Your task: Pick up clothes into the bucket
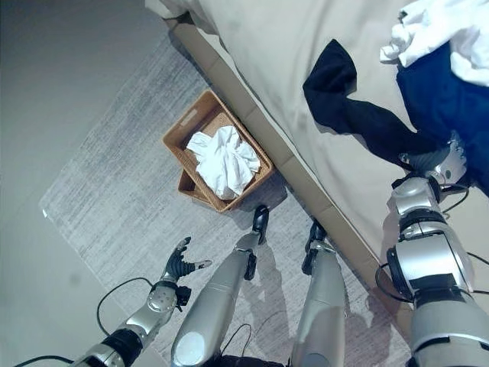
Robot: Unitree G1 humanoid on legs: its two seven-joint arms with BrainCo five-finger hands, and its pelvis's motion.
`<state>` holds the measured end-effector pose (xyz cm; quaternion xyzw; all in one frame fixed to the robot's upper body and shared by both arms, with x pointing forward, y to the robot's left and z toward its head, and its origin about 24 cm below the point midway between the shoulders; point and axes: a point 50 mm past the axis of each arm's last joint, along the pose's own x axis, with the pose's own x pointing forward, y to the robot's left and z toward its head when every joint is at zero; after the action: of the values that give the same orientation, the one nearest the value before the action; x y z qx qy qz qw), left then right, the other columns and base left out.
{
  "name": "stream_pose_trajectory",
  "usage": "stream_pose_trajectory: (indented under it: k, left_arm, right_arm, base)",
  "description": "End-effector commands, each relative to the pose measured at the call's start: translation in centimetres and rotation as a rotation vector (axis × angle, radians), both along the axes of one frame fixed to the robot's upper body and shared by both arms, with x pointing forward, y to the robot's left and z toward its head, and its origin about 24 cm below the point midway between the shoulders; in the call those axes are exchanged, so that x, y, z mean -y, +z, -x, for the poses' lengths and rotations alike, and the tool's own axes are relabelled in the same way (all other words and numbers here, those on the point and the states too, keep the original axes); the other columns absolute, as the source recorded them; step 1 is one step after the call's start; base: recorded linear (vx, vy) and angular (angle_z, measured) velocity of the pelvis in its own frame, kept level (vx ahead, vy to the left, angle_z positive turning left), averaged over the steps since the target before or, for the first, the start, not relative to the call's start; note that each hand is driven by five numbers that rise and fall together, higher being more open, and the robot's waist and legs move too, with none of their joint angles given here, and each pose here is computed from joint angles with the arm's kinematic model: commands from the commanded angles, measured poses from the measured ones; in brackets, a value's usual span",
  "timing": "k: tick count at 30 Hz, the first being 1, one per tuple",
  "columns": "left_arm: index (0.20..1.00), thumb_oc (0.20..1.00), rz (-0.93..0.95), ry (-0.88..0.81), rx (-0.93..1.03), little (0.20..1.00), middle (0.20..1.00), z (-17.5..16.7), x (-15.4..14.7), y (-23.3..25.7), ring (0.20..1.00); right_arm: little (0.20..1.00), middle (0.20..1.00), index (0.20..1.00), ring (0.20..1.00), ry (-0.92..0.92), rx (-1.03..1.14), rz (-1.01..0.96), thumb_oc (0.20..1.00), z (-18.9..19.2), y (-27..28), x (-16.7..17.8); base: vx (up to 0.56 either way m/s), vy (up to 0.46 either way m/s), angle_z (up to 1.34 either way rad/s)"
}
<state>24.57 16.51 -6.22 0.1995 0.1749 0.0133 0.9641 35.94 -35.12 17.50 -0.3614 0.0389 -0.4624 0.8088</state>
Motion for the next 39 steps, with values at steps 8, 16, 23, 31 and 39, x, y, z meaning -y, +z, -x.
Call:
stream_pose_trajectory:
  k: [8,16,23,31,39]
  left_arm:
    - [1.000,1.000,0.083,0.049,0.003,1.000,1.000,1.6,0.7,-0.5,1.000]
    - [1.000,1.000,0.080,0.075,-0.015,1.000,1.000,1.7,0.5,-0.9,1.000]
    - [1.000,1.000,0.085,0.110,0.022,1.000,1.000,1.2,0.0,-0.4,1.000]
    - [1.000,1.000,0.062,0.191,0.045,1.000,1.000,1.2,-2.2,-0.2,1.000]
    - [1.000,1.000,0.016,0.246,-0.038,1.000,1.000,2.6,-4.2,-1.6,1.000]
  right_arm:
    - [1.000,1.000,1.000,1.000,-0.174,-0.031,0.170,1.000,3.3,4.6,5.4]
    - [0.200,0.200,0.200,0.200,-0.116,0.039,0.194,0.200,2.2,6.7,4.2]
    - [0.200,0.200,0.200,0.200,0.074,0.265,0.173,0.200,-0.1,8.4,0.2]
    - [0.200,0.200,0.200,0.200,0.391,0.661,0.160,0.200,-0.6,13.2,-6.6]
    - [0.200,0.200,0.200,0.200,0.588,0.836,0.107,0.200,0.7,14.0,-10.1]
  base:
    - [0.01,-0.007,-0.03]
    - [0.00,-0.022,-0.04]
    - [0.00,-0.004,-0.01]
    - [-0.06,-0.007,-0.18]
    - [-0.02,-0.010,-0.12]
